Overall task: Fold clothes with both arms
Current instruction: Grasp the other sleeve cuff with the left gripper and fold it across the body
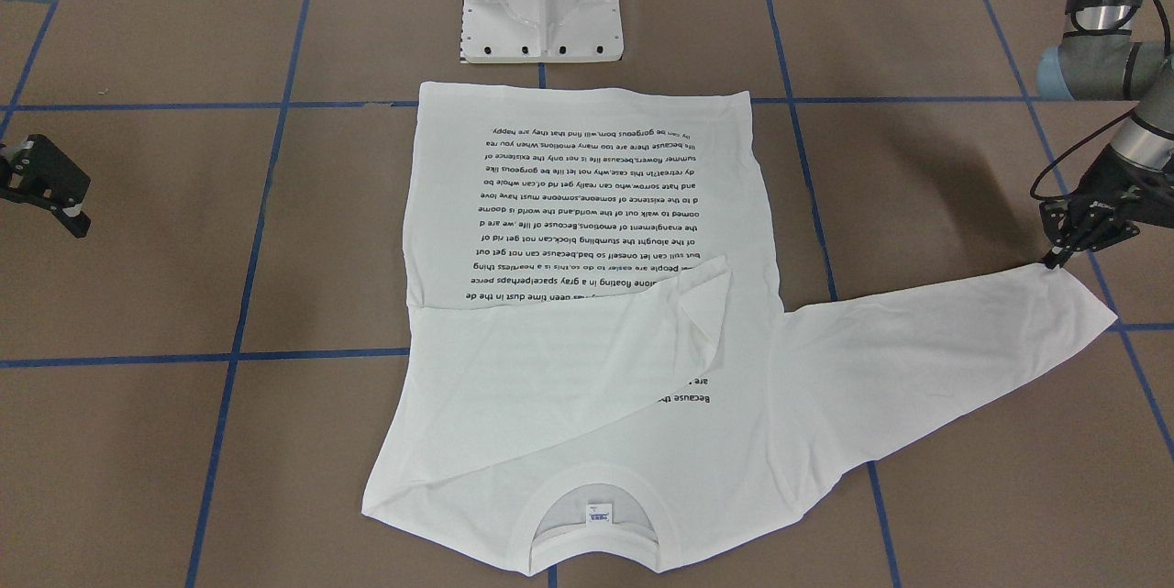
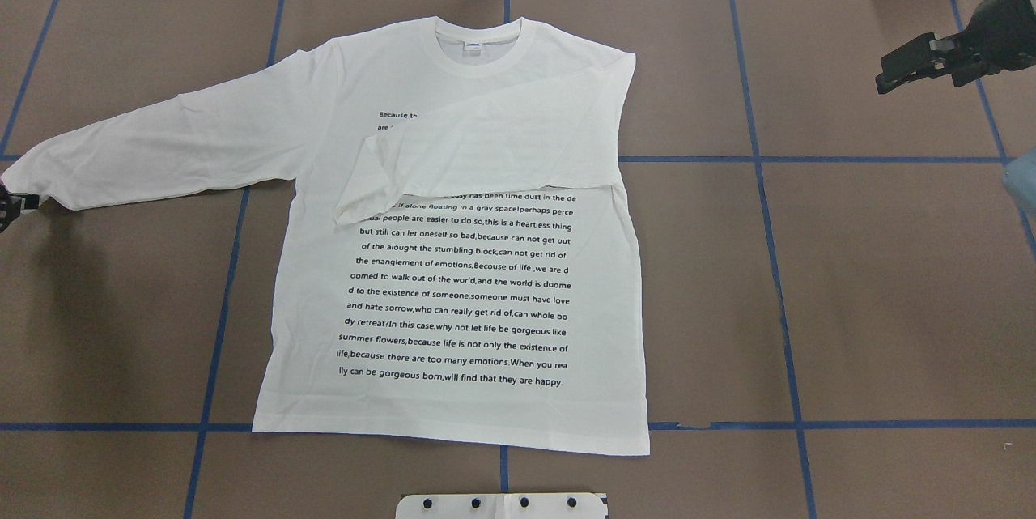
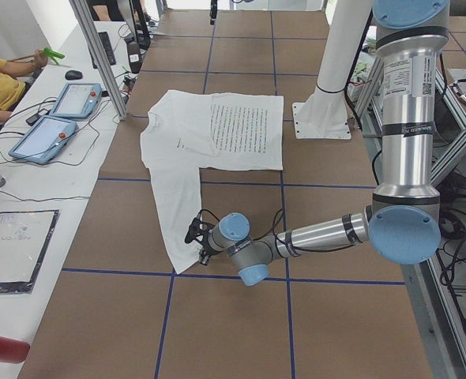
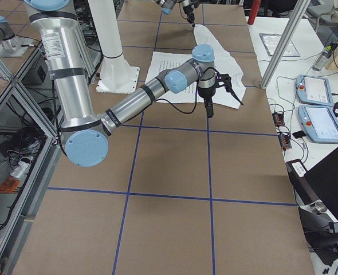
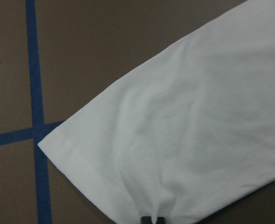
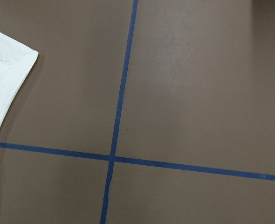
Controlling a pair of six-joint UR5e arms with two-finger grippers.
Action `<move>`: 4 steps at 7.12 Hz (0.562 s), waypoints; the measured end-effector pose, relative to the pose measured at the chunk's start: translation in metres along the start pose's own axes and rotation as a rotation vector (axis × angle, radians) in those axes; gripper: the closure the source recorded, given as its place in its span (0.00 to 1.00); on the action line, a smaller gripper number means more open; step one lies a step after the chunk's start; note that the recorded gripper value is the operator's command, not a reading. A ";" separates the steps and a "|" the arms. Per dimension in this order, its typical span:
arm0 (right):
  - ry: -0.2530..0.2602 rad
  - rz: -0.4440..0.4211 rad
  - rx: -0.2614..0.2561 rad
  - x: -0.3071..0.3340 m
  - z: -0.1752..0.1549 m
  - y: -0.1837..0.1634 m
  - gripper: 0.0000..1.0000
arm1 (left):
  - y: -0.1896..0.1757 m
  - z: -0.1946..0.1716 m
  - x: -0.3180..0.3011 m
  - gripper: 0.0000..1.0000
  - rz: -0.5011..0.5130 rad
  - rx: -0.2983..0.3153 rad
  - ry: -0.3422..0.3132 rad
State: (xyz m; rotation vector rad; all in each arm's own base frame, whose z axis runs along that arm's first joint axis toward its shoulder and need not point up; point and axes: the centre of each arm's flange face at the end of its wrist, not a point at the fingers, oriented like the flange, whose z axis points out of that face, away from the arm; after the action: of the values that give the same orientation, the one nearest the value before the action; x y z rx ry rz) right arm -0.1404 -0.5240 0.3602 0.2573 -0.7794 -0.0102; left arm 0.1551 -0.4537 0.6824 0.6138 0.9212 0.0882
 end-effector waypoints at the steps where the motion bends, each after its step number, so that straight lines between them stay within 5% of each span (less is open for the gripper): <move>1: -0.001 0.002 0.001 0.000 -0.001 0.000 0.00 | -0.025 -0.003 0.021 1.00 0.025 0.052 0.043; 4: -0.002 0.008 0.002 -0.001 -0.001 0.000 0.00 | -0.144 0.017 0.109 1.00 -0.002 0.124 0.174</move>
State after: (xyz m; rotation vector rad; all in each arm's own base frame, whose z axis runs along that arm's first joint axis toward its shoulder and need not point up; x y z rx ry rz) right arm -0.1402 -0.5235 0.3585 0.2563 -0.7825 -0.0019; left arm 0.2088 -0.5452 0.5351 0.7288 1.1012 0.0840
